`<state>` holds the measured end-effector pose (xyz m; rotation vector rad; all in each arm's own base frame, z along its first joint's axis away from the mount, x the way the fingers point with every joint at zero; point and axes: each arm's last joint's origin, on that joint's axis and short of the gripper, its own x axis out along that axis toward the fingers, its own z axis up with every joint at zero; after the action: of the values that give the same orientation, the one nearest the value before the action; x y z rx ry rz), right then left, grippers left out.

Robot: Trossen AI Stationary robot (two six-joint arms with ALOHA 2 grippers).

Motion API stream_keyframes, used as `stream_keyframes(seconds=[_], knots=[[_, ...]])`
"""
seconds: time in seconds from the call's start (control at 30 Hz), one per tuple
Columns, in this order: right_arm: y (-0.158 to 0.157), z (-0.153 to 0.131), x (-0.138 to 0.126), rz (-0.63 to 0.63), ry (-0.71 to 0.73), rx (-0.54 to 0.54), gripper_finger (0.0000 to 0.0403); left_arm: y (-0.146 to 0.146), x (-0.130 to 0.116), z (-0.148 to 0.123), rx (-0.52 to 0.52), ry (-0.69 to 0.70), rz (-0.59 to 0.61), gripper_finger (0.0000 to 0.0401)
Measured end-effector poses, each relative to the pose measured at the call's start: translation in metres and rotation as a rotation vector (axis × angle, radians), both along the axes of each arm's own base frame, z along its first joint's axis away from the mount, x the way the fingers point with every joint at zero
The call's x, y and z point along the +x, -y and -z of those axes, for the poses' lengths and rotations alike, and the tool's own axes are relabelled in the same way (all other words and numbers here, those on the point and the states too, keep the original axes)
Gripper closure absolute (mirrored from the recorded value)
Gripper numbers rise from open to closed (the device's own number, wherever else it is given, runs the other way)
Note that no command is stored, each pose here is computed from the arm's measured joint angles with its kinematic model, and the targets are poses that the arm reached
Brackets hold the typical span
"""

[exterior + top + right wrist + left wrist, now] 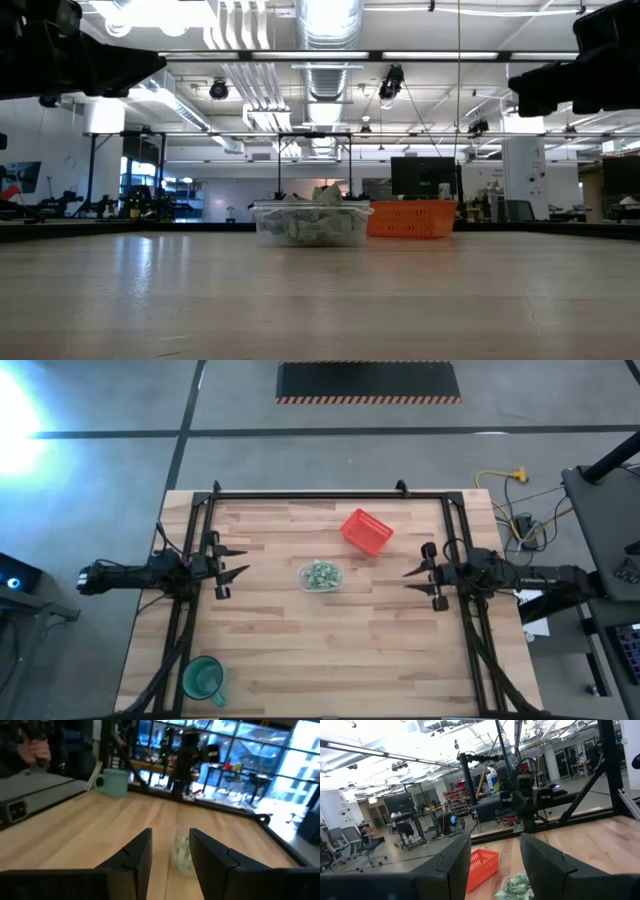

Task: Pick and place items into bin
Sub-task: Return to Home Position

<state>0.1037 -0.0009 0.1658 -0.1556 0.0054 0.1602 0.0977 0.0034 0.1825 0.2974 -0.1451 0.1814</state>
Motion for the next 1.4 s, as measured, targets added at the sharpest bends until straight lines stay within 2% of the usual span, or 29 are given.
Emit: stream_keyframes(seconds=[0.13,0.33,0.57,1.1,1.4], knots=[[-0.001,0.002,0.000,0.064,-0.028,0.023,0.0288,0.000,0.000,0.000,-0.004,0.000,0.001,0.0246],[-0.005,0.000,0.000,0.070,-0.006,0.018,0.0293,0.000,0.000,0.000,-0.004,0.000,0.001,0.0246],[0.001,0.003,-0.002,0.264,-0.031,0.055,0.0291,0.000,0.000,0.000,-0.004,-0.001,0.001,0.0246],[0.001,0.004,-0.001,0.273,-0.039,0.039,0.0301,-0.001,0.000,0.002,-0.002,-0.028,-0.021,0.0246],[0.001,0.004,-0.001,0.273,-0.039,0.042,0.0296,-0.001,0.001,0.012,0.002,-0.130,-0.021,0.0246]])
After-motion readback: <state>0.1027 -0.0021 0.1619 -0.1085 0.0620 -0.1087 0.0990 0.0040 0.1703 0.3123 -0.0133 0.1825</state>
